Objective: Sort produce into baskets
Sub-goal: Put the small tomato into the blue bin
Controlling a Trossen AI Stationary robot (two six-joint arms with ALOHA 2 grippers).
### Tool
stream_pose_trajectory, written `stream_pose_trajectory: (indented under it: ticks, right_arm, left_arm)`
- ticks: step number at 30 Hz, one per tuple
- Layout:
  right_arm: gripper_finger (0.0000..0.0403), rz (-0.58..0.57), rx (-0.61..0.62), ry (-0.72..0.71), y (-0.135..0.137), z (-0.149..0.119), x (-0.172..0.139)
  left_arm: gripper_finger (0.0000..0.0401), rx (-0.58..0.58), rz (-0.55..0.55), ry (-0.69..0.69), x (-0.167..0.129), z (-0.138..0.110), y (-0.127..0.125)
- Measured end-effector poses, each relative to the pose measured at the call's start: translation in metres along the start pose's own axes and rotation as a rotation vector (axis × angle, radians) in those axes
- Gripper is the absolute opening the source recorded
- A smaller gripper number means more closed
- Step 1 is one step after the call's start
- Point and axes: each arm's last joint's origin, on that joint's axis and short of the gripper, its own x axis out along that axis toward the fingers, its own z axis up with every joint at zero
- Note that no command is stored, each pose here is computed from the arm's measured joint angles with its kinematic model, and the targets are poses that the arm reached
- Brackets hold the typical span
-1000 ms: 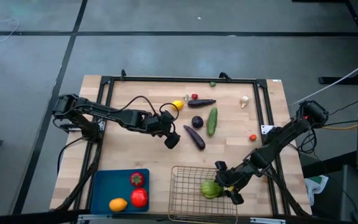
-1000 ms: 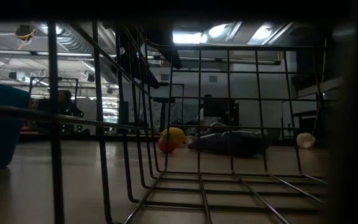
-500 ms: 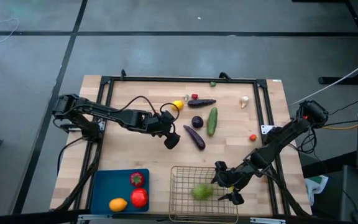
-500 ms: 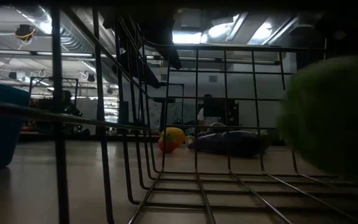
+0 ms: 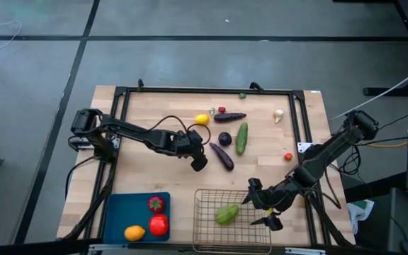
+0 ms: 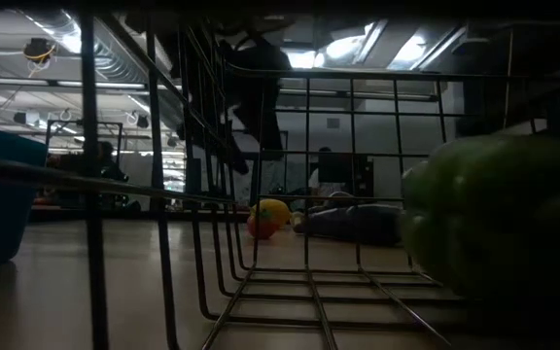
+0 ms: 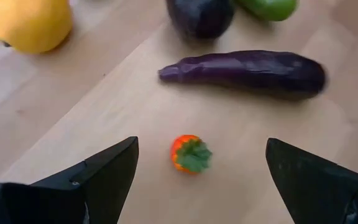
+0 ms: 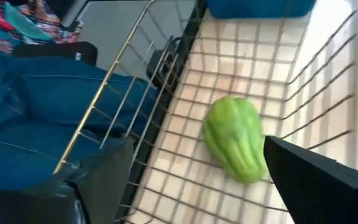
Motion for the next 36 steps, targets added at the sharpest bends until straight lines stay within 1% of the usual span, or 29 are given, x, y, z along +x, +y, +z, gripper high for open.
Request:
stream_pose_trajectory:
  ticks: [7, 10, 13, 18, 24, 28, 36]
  right_arm:
    - [0.0358, -0.127, -0.039, 0.025, 0.0, 0.017, -0.02]
    - [0.0358, -0.173, -0.033, 0.026, -0.004, 0.027, -0.027]
    - [0.0358, -0.199, -0.024, 0.039, -0.008, 0.035, -0.034]
    - [0.0358, -0.232, -0.058, 0.048, -0.017, 0.047, -0.043]
    - [0.0358, -0.268, -0.064, 0.046, -0.029, 0.056, -0.048]
    - [0.0358, -0.293, -0.063, 0.047, -0.038, 0.059, -0.049]
    - [0.0358, -0.376, -0.018, 0.102, -0.061, 0.058, -0.053]
  left_arm:
    - [0.0347, 0.01, 0.028, 0.014, 0.021, -0.007, -0.002]
    - [0.0347, 0.017, 0.042, 0.027, 0.029, -0.011, -0.003]
    - [0.0347, 0.022, 0.06, 0.045, 0.037, -0.015, -0.002]
    - [0.0347, 0.018, 0.091, 0.048, 0.044, -0.016, 0.001]
    - [0.0345, 0.026, 0.095, 0.052, 0.048, -0.019, 0.001]
    - [0.0326, 0.034, 0.093, 0.058, 0.052, -0.023, -0.002]
    - [0.0263, 0.036, 0.097, 0.063, 0.059, -0.026, -0.002]
